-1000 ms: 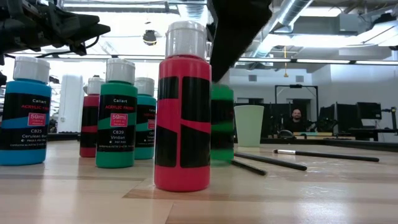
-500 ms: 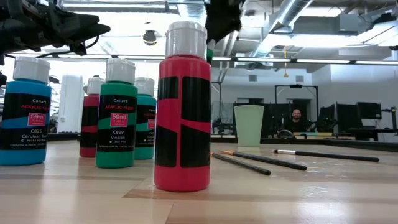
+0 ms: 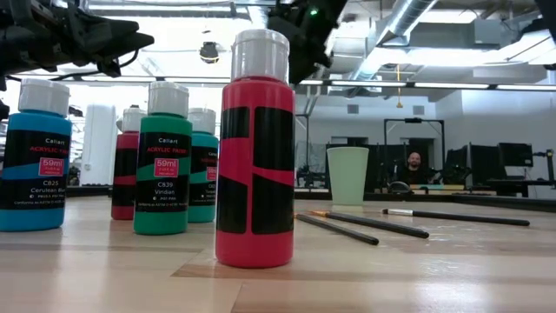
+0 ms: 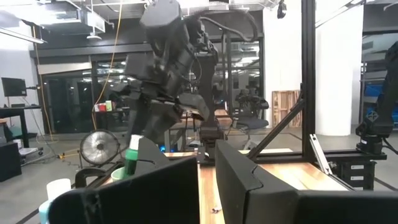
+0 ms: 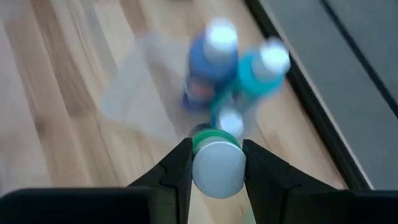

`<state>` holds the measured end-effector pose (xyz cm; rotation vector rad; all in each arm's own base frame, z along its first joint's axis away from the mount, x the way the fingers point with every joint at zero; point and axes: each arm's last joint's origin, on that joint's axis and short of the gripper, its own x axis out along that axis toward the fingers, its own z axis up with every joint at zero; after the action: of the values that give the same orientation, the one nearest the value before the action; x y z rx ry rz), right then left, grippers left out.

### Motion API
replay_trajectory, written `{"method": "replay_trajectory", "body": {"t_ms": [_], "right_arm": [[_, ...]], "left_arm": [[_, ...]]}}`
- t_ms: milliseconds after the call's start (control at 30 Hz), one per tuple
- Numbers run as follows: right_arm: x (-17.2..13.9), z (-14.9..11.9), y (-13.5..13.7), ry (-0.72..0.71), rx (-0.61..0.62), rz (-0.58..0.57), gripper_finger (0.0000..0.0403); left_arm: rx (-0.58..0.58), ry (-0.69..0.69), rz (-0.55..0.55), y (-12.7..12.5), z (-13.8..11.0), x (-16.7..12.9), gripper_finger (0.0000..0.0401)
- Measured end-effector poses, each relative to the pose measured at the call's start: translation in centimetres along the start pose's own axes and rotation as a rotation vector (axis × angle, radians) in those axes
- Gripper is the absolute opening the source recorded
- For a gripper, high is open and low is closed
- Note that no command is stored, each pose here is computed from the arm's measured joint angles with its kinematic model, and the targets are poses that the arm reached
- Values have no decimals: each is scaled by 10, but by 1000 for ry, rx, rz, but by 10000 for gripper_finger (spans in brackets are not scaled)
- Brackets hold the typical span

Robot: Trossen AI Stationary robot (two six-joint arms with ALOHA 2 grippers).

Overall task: Pick & Place Paint Supplies
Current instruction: Put the right small green paint bottle into the transparent bin

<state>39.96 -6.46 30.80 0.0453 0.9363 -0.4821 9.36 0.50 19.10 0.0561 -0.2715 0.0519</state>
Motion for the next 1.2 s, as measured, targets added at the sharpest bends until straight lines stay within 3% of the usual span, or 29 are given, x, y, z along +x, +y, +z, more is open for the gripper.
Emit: {"method": "replay_trajectory", "body": {"t_ms": [100, 1200], "right_arm": [[7, -7, 1, 57, -22, -7, 107], [48, -8, 11, 78, -21, -22, 115]], "left_arm": [[0, -2, 0, 0, 0, 0, 1], [0, -4, 0, 0, 0, 0, 1]]}}
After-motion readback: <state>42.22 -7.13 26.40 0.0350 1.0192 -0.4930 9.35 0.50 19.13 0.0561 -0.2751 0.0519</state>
